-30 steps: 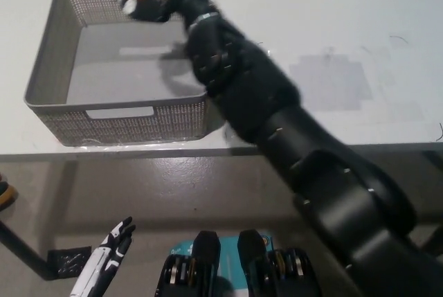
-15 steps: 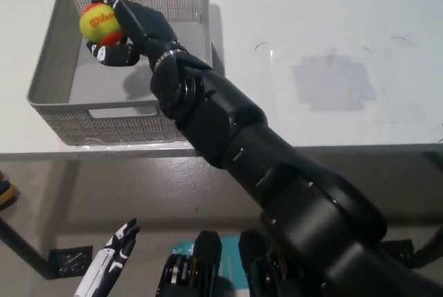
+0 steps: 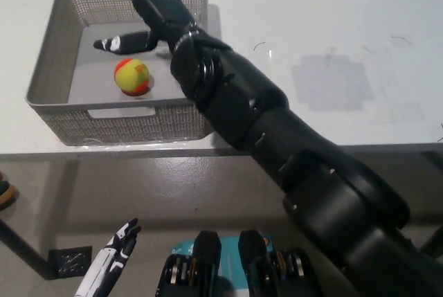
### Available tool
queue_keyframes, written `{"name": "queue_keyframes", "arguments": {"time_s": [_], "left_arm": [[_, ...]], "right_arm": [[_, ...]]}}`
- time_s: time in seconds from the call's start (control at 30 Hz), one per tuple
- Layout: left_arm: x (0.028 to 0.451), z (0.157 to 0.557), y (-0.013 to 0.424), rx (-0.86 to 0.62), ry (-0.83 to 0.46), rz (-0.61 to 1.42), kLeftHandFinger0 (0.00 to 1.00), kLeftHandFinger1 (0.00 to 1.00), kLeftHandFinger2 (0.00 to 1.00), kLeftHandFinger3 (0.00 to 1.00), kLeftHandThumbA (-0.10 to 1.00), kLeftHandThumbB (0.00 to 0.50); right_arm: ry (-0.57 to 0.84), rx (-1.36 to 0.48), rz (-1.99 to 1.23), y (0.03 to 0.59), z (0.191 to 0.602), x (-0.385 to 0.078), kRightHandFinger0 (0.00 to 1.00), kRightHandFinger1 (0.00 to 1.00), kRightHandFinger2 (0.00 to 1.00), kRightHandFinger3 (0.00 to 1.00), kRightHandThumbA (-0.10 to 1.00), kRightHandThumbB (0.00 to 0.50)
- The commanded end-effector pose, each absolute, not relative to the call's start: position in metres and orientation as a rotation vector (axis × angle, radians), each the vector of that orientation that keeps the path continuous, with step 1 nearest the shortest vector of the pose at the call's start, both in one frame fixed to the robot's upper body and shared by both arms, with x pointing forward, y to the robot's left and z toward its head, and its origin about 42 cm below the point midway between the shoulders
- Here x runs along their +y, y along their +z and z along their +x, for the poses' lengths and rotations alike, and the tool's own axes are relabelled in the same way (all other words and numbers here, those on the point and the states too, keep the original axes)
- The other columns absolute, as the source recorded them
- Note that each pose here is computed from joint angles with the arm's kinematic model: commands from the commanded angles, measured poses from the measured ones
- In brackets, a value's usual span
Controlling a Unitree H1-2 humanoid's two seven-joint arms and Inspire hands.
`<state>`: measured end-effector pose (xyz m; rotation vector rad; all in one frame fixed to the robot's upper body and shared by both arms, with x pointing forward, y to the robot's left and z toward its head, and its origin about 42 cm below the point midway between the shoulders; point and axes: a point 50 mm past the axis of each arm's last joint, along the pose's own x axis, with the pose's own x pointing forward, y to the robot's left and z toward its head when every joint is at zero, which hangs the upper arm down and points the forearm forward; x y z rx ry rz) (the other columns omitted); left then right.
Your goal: Use the right hand to pick up a tennis ball and put it into a container on the left side
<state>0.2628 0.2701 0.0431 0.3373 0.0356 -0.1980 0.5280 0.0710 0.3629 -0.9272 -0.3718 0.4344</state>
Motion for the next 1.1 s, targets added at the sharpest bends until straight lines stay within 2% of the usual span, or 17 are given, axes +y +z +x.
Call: {"name": "queue_keyframes", "arguments": {"time_s": [0.0, 0.07, 0.2, 0.33, 0.53, 0.6, 0.67, 0.83, 0.9, 0.97, 1.07], "left_arm": [[0.271, 0.264, 0.049, -0.006, -0.217, 0.348, 1.0, 1.0, 1.0, 1.0, 0.97, 0.403], [0.273, 0.268, 0.051, -0.018, -0.219, 0.354, 1.0, 1.0, 1.0, 1.0, 0.98, 0.395], [0.273, 0.271, 0.055, -0.011, -0.223, 0.364, 1.0, 1.0, 1.0, 1.0, 0.99, 0.415], [0.272, 0.266, 0.053, 0.001, -0.222, 0.365, 1.0, 1.0, 1.0, 1.0, 0.99, 0.417], [0.277, 0.265, 0.052, 0.003, -0.227, 0.371, 1.0, 1.0, 1.0, 1.0, 0.98, 0.413], [0.277, 0.266, 0.052, 0.004, -0.229, 0.367, 1.0, 1.0, 1.0, 1.0, 0.99, 0.416], [0.278, 0.267, 0.053, 0.009, -0.233, 0.37, 1.0, 1.0, 1.0, 1.0, 0.99, 0.421], [0.279, 0.272, 0.056, -0.001, -0.235, 0.377, 1.0, 1.0, 1.0, 1.0, 0.99, 0.402], [0.281, 0.274, 0.057, -0.01, -0.235, 0.386, 1.0, 1.0, 1.0, 1.0, 1.0, 0.395], [0.282, 0.281, 0.06, -0.022, -0.226, 0.386, 1.0, 1.0, 1.0, 1.0, 1.0, 0.409], [0.283, 0.286, 0.062, -0.032, -0.216, 0.373, 1.0, 1.0, 1.0, 1.0, 1.0, 0.403]], "right_arm": [[0.395, -0.521, -0.859, 0.43, 0.526, 0.065, 1.0, 1.0, 1.0, 1.0, 1.0, 0.458], [0.35, -0.61, -0.795, 0.466, 0.521, 0.046, 1.0, 1.0, 1.0, 1.0, 1.0, 0.444], [0.233, -0.78, -0.696, 0.523, 0.497, -0.005, 1.0, 1.0, 1.0, 1.0, 1.0, 0.405], [0.166, -0.859, -0.707, 0.533, 0.475, -0.048, 1.0, 1.0, 1.0, 1.0, 1.0, 0.376], [0.108, -0.895, -0.686, 0.512, 0.434, -0.137, 1.0, 1.0, 1.0, 1.0, 1.0, 0.374], [0.086, -0.888, -0.658, 0.492, 0.412, -0.164, 1.0, 1.0, 1.0, 1.0, 1.0, 0.349], [0.071, -0.901, -0.592, 0.461, 0.387, -0.183, 1.0, 1.0, 1.0, 1.0, 1.0, 0.36], [0.042, -1.011, -0.487, 0.379, 0.335, -0.195, 1.0, 1.0, 1.0, 1.0, 1.0, 0.363], [0.087, -0.995, -0.382, 0.348, 0.316, -0.196, 1.0, 1.0, 1.0, 1.0, 1.0, 0.365], [0.114, -0.985, -0.35, 0.315, 0.307, -0.196, 1.0, 1.0, 1.0, 1.0, 1.0, 0.321], [0.116, -0.917, -0.284, 0.284, 0.304, -0.194, 1.0, 1.0, 1.0, 1.0, 1.0, 0.328]]}}
